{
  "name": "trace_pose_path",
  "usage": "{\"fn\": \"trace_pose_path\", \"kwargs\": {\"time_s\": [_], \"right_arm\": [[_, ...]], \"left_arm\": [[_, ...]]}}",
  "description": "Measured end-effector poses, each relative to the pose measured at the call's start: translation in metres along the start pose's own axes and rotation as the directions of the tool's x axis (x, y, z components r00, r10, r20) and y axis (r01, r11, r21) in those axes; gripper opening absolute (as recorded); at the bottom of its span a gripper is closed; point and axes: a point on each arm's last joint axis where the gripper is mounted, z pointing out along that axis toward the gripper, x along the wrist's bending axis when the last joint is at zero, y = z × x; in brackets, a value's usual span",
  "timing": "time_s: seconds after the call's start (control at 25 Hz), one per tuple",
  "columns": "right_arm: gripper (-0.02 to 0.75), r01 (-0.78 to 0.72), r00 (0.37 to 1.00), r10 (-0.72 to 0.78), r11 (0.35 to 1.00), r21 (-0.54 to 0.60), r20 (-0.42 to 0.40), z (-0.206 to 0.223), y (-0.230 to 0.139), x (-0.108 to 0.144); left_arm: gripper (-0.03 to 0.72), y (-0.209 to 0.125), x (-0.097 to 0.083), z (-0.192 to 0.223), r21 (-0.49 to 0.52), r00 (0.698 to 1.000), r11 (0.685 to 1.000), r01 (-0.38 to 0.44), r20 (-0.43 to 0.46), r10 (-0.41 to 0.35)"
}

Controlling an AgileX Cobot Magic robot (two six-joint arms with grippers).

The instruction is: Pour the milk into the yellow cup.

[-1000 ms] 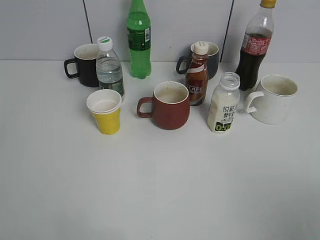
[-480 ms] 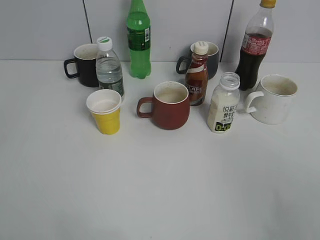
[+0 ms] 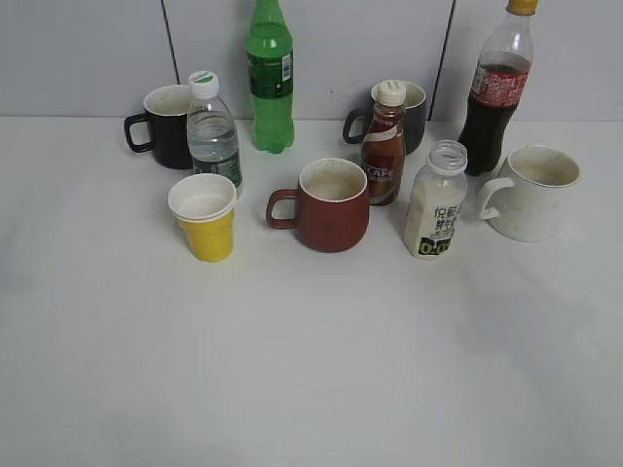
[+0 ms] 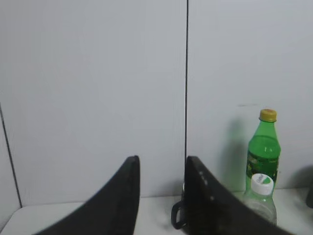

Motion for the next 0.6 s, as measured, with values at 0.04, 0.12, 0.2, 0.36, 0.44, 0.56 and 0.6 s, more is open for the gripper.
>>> {"fn": "trace_pose_path", "kwargs": {"time_s": [0.04,0.12,0.2,0.36,0.44,0.56,0.6], "right_arm": [[0.483,0.004,1.000,-0.004,1.000,0.020,-0.010,0.014,-0.003,0.001],[0.483,0.003,1.000,-0.002,0.999,0.032,-0.023,0.036,-0.007,0.005],[0.483,0.008,1.000,-0.007,0.999,0.049,-0.025,0.063,-0.016,0.007],[0.483,0.018,0.999,-0.019,0.999,-0.032,-0.028,0.099,-0.026,0.015],[0.483,0.028,0.999,-0.029,0.999,-0.045,-0.032,0.117,-0.037,0.019],[0.482,0.061,0.997,-0.062,0.998,-0.024,-0.048,0.136,-0.056,0.023],[0.482,0.066,0.996,-0.066,0.998,-0.004,-0.057,0.141,-0.064,0.025]], "left_arm": [[0.243,-0.010,0.000,0.024,-0.004,1.000,1.000,0.003,0.010,-0.003],[0.243,-0.028,-0.001,0.051,0.016,1.000,1.000,0.007,0.019,-0.007],[0.243,-0.044,-0.001,0.070,0.016,1.000,1.000,0.012,0.026,-0.012],[0.243,-0.083,-0.001,0.097,0.077,0.999,0.997,0.015,0.039,-0.018],[0.243,-0.100,-0.003,0.101,0.119,0.998,0.993,0.004,0.056,-0.010],[0.243,-0.139,-0.009,0.098,0.188,0.992,0.982,-0.029,0.129,0.005],[0.243,-0.147,-0.011,0.095,0.192,0.988,0.981,-0.035,0.153,0.005]]}}
